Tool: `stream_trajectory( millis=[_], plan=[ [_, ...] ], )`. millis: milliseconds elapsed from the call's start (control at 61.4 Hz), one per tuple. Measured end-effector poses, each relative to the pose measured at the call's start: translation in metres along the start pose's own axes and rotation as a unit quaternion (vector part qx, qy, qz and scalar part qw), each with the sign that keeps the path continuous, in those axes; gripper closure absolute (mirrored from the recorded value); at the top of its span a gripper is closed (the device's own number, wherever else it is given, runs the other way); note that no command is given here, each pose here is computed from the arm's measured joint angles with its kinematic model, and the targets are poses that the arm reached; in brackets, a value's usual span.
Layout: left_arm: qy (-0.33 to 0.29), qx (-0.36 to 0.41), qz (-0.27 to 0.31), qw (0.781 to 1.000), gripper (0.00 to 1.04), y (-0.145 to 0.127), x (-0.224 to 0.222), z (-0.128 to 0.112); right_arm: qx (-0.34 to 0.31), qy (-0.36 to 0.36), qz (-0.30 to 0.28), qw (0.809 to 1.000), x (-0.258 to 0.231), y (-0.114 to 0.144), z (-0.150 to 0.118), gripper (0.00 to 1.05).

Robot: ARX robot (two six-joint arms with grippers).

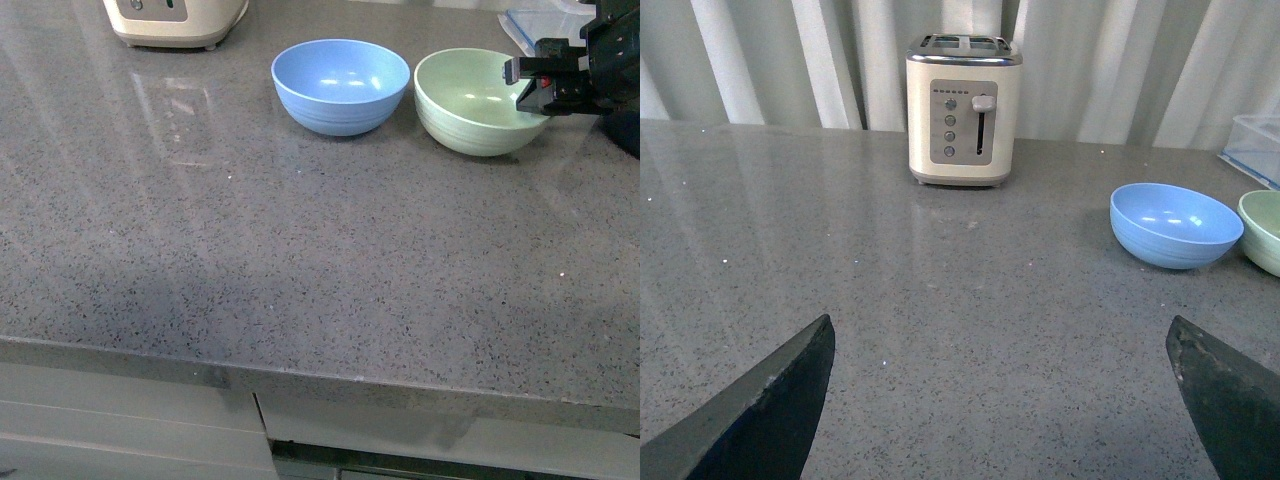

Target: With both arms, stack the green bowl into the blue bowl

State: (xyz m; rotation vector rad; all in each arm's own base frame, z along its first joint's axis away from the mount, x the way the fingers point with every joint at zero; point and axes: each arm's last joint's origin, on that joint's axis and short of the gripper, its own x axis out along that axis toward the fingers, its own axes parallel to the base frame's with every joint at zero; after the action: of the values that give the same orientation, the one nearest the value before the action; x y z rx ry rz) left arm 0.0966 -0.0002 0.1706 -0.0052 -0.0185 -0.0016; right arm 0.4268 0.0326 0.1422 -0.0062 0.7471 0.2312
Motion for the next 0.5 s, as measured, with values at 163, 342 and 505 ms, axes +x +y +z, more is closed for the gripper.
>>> stream_trajectory(
  millis=[163, 342, 505],
  plan=[
    [0.0, 0.0, 0.0, 1.0, 0.07, 0.0, 0.0, 0.0, 0.005, 0.001, 0.005, 1.0, -0.001, -0.004, 0.002, 1.02],
    [0.0, 0.0, 0.0, 1.0, 0.07, 0.0, 0.0, 0.0, 0.003, -0.007, -0.001, 1.0, -0.007, -0.009, 0.014, 1.04],
    [0.0, 0.0, 0.0, 1.0, 0.07, 0.0, 0.0, 0.0, 0.004, -0.009, -0.004, 1.0, -0.013, -0.016, 0.022, 1.04]
  ],
)
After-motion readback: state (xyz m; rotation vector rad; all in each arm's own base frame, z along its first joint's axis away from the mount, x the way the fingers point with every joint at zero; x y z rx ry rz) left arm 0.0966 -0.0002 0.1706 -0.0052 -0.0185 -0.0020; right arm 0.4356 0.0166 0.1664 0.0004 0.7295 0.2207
